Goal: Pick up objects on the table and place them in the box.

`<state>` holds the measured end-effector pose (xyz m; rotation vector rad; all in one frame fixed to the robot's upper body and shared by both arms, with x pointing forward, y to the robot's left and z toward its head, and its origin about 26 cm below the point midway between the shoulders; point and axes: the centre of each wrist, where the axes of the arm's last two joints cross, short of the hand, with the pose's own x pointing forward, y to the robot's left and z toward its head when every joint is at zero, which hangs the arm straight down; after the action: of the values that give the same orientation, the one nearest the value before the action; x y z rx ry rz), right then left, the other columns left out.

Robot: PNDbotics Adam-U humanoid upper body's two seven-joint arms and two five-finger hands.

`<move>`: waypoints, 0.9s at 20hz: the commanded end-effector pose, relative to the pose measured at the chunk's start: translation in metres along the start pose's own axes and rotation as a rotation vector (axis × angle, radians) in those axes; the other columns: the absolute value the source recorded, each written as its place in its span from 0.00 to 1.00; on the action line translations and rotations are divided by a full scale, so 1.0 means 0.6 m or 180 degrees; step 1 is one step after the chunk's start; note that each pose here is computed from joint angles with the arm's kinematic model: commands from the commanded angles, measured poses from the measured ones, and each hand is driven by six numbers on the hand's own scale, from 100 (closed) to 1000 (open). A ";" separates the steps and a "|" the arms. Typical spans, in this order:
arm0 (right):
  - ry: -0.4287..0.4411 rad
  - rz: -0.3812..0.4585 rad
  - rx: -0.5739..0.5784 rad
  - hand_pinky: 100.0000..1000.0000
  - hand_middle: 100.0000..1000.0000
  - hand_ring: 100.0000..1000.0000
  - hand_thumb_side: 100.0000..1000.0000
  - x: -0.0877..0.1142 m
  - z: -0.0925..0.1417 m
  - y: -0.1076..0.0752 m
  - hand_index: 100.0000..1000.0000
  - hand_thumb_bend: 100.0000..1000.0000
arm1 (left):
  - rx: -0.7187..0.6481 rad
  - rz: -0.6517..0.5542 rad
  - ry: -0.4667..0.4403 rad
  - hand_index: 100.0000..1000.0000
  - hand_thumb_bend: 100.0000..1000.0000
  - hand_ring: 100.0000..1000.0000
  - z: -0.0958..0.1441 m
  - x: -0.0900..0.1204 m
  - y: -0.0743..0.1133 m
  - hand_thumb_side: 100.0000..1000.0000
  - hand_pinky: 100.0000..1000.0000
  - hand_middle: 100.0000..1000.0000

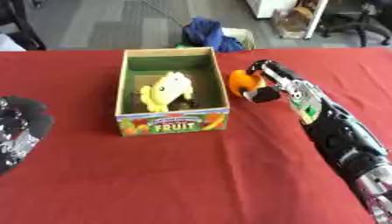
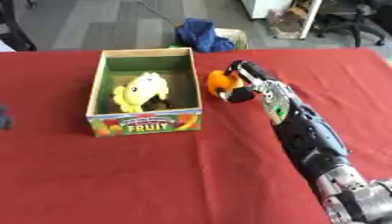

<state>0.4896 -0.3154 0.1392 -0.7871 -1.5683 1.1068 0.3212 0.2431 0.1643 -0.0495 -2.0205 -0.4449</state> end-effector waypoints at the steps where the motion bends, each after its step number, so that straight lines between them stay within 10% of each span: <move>1: -0.0012 0.0083 -0.0223 0.78 0.65 1.00 0.00 0.006 -0.004 -0.023 0.33 0.00 | -0.0023 -0.0062 -0.0098 0.57 0.52 0.54 -0.004 0.015 0.005 0.31 0.57 0.53; 18: -0.0805 -0.0421 -0.1099 0.77 0.58 1.00 0.00 0.112 -0.022 -0.143 0.27 0.00 | -0.0007 -0.0063 -0.0082 0.57 0.53 0.54 -0.003 0.013 0.007 0.31 0.57 0.53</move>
<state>0.4899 -0.2847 0.2179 -0.7631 -1.9636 0.8783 0.3213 0.2431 0.1646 -0.0499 -2.0213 -0.4451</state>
